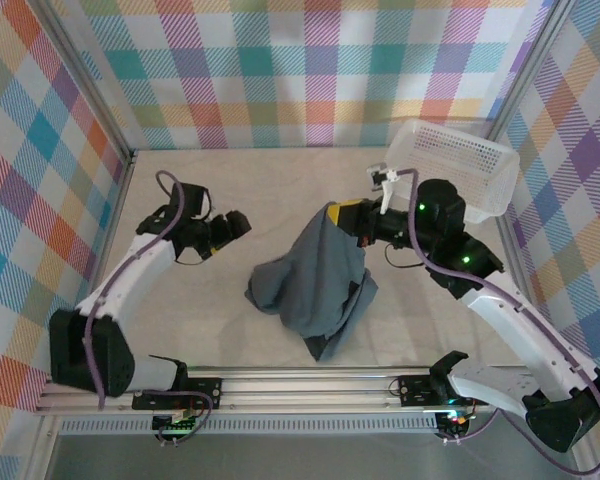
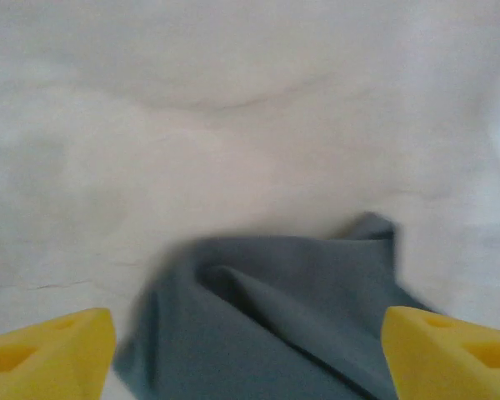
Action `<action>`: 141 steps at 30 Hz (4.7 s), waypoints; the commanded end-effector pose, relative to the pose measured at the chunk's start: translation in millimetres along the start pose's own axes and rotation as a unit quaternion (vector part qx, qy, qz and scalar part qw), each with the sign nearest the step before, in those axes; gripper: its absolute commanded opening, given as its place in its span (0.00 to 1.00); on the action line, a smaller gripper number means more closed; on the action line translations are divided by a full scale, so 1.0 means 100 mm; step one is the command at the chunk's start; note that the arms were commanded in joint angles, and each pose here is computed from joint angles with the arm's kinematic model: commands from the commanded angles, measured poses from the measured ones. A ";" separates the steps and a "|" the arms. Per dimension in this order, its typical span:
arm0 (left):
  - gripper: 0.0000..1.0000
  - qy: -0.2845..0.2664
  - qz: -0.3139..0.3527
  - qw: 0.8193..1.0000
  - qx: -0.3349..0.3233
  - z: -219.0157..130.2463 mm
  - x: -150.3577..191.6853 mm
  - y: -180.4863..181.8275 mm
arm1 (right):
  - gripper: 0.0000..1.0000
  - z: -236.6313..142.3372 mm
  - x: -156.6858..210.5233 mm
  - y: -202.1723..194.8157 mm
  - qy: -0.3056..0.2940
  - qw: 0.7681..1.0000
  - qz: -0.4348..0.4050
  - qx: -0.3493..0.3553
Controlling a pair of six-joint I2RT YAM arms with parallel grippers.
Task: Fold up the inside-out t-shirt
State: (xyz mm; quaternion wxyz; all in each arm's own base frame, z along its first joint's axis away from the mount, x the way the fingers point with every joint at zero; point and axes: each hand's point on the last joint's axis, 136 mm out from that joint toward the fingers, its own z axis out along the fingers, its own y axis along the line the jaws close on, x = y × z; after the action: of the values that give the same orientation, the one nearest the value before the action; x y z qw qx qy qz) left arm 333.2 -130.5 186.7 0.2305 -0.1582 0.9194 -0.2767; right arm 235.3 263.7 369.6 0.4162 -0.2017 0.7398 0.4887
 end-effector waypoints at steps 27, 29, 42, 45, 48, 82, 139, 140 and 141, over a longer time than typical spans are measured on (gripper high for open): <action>0.44 0.197 0.168 0.966 -0.023 1.04 1.42 -0.44 | 0.75 -0.06 1.38 -1.75 0.216 0.904 0.084 0.358; 0.34 0.201 0.167 0.965 -0.022 1.01 1.45 -0.41 | 0.74 0.20 1.46 -1.86 0.245 0.903 0.086 0.342; 0.00 0.214 0.123 0.968 -0.054 0.92 1.85 0.23 | 0.00 0.44 1.05 -1.63 0.191 0.940 0.102 0.265; 0.00 0.184 0.141 0.971 -0.058 0.86 1.78 0.31 | 0.00 0.40 0.63 -1.15 0.125 0.970 0.114 0.172; 0.00 0.100 0.194 0.976 0.022 0.56 1.49 -0.10 | 0.00 0.37 0.41 -0.88 0.097 0.980 0.127 0.120; 0.00 0.048 0.236 0.920 0.308 0.22 0.98 -1.92 | 0.00 0.30 0.30 -0.94 0.069 0.969 0.209 0.113; 0.00 0.175 0.156 0.970 0.061 1.06 0.64 -0.99 | 0.28 -0.35 2.63 -0.95 0.299 0.903 0.240 0.194; 0.00 0.182 0.155 0.968 0.078 1.03 0.67 -1.05 | 0.34 -0.33 2.49 -0.95 0.285 0.911 0.220 0.200; 0.00 0.190 0.152 0.965 0.094 1.00 0.72 -1.10 | 0.40 -0.32 2.29 -0.97 0.259 0.922 0.192 0.215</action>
State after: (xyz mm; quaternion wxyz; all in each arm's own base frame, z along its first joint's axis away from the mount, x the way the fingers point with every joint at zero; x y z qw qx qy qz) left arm 340.8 -281.1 115.4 0.0906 0.0507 0.9510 -0.2912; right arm 140.1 215.7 93.6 0.0744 -0.0642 0.9414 0.3226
